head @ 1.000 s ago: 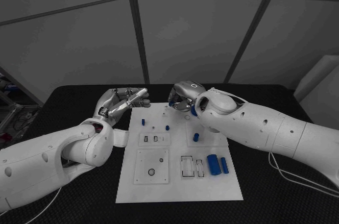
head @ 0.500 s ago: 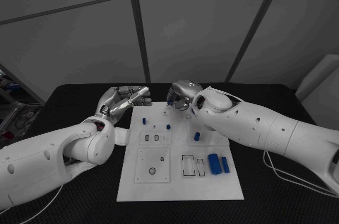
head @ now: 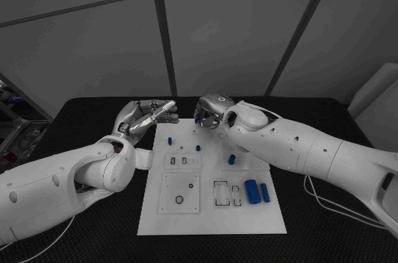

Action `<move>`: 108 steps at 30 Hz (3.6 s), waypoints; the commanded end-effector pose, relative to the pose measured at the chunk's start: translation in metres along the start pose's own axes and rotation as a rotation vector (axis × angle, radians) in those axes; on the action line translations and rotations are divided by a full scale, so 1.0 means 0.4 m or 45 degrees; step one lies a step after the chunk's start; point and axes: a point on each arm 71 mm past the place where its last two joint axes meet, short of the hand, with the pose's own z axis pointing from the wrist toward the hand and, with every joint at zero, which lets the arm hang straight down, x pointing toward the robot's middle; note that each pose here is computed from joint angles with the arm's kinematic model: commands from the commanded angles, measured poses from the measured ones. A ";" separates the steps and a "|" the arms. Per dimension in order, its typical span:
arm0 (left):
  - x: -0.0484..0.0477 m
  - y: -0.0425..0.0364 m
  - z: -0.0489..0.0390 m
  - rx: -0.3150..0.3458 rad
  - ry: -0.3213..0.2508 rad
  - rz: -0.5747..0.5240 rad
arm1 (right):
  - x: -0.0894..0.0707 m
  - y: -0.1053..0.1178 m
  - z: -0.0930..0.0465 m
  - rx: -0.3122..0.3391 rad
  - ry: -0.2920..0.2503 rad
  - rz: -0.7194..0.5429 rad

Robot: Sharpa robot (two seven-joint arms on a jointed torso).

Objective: Assemble the parts on the task board

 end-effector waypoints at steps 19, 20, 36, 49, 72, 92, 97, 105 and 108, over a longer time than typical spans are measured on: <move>0.005 -0.007 0.002 0.018 0.019 -0.002 | 0.015 -0.002 0.013 0.016 0.073 -0.013; 0.005 -0.007 0.002 0.017 0.019 -0.002 | 0.015 -0.001 0.014 0.016 0.071 -0.013; 0.006 -0.007 0.003 0.016 0.021 -0.003 | 0.022 0.001 0.018 0.016 0.105 -0.017; -0.006 -0.007 0.002 0.012 0.011 0.004 | -0.005 -0.021 -0.014 0.005 0.010 -0.009; -0.034 0.001 0.006 -0.002 -0.014 0.022 | -0.089 -0.295 -0.228 0.323 0.175 0.277; -0.024 0.006 0.012 -0.002 -0.005 0.014 | -0.063 -0.260 -0.161 0.286 0.187 0.249; -0.022 0.007 0.013 -0.002 -0.002 0.012 | -0.057 -0.261 -0.149 0.289 0.192 0.243; -0.024 0.007 0.013 -0.003 -0.005 0.014 | -0.047 -0.260 -0.145 0.289 0.232 0.240; -0.025 0.007 0.013 -0.003 -0.006 0.015 | -0.045 -0.263 -0.146 0.293 0.241 0.239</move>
